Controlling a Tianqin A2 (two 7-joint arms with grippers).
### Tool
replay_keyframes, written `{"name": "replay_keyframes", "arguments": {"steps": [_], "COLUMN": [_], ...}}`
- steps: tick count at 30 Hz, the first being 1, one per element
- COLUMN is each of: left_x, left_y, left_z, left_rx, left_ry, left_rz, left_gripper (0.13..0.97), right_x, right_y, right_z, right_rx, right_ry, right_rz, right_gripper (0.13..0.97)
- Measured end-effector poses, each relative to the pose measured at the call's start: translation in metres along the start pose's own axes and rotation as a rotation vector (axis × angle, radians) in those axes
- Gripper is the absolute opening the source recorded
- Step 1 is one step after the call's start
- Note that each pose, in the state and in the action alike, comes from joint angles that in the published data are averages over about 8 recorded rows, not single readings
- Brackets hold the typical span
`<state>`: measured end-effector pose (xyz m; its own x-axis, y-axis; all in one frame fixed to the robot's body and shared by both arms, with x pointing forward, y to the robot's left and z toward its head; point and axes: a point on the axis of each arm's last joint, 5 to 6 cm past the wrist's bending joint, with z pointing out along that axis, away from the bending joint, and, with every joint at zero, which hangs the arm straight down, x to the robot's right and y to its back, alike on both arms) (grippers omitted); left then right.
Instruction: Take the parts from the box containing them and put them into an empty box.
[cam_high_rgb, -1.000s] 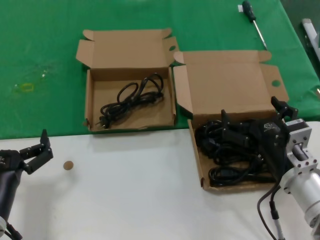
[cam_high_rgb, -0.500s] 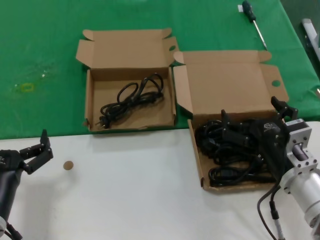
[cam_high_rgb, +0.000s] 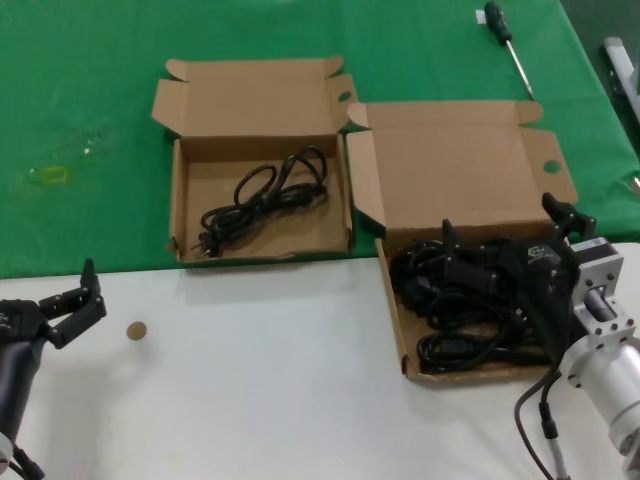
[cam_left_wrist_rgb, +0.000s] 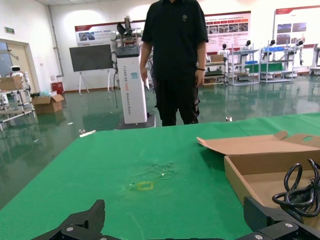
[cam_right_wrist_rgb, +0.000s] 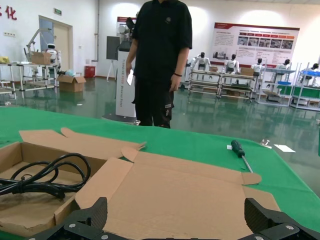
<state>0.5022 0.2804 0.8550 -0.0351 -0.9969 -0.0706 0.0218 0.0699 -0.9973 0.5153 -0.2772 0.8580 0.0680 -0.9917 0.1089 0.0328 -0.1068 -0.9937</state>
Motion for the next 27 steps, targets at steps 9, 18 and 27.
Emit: {"name": "replay_keyframes", "arguments": {"steps": [9, 18, 27], "left_x": [0.0, 0.0, 0.0], "left_y": [0.0, 0.0, 0.0], "left_z": [0.0, 0.0, 0.0], "left_rx": [0.0, 0.0, 0.0], "left_ry": [0.0, 0.0, 0.0], "left_rz": [0.0, 0.0, 0.0], "left_gripper": [0.966, 0.966, 0.966], "right_x": [0.0, 0.0, 0.0], "right_y": [0.0, 0.0, 0.0], "right_z": [0.0, 0.0, 0.0], "right_rx": [0.0, 0.0, 0.0], "right_ry": [0.0, 0.0, 0.0], "right_rz": [0.0, 0.0, 0.0], "right_gripper": [0.966, 0.966, 0.966]}}
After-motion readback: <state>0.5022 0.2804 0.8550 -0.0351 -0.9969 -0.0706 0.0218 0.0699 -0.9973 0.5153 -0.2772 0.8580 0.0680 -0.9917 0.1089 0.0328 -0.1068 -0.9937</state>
